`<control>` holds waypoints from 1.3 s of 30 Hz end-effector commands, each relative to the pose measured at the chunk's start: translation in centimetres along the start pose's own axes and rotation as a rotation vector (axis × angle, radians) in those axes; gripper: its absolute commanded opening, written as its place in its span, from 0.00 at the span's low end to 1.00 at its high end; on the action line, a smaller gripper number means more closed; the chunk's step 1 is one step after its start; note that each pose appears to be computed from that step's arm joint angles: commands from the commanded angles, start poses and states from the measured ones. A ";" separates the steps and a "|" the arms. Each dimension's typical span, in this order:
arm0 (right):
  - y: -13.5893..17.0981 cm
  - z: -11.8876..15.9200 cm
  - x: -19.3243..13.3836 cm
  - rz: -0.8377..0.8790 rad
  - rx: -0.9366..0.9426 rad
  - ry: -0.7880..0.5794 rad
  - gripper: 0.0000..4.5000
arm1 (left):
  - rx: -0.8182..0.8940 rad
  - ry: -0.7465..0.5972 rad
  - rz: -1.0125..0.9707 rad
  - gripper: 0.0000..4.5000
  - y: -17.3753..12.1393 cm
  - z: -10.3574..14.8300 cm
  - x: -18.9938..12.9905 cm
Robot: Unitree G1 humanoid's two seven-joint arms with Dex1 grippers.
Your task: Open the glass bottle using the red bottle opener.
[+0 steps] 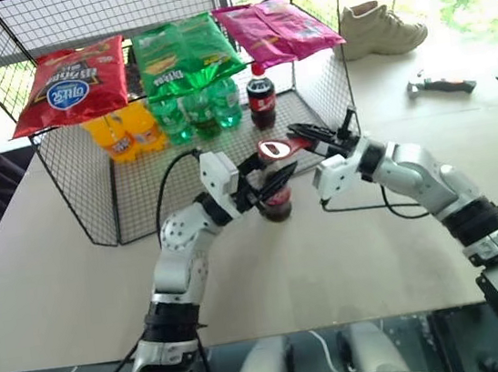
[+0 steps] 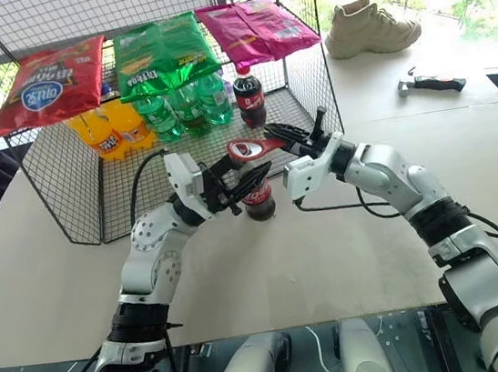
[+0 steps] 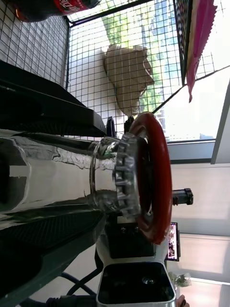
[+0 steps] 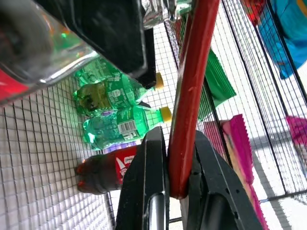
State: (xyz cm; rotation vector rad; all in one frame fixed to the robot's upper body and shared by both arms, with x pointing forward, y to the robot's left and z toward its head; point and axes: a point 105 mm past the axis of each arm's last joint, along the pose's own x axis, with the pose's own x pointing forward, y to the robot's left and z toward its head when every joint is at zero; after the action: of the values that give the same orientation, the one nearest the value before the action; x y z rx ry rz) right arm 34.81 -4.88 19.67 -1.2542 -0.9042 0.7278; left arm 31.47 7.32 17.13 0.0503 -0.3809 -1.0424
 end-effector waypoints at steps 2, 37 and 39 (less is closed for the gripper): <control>-2.3 1.0 0.7 -0.038 -0.073 -0.075 0.00 | -0.029 0.070 -0.003 0.45 -0.3 -1.7 0.0; -6.7 -0.5 -0.7 -0.252 -0.124 -0.032 0.00 | -0.052 0.067 -0.001 0.45 -0.4 -1.9 -0.2; -6.8 -0.9 -0.8 -0.290 -0.046 -0.010 0.00 | -0.049 0.063 0.001 0.45 -0.4 -1.8 -0.2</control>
State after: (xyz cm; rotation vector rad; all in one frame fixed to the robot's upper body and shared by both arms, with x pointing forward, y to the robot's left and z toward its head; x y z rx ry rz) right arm 35.01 -6.25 24.48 -1.2135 -1.0794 0.5535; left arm 31.50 6.80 17.35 0.0392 -0.3906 -1.0550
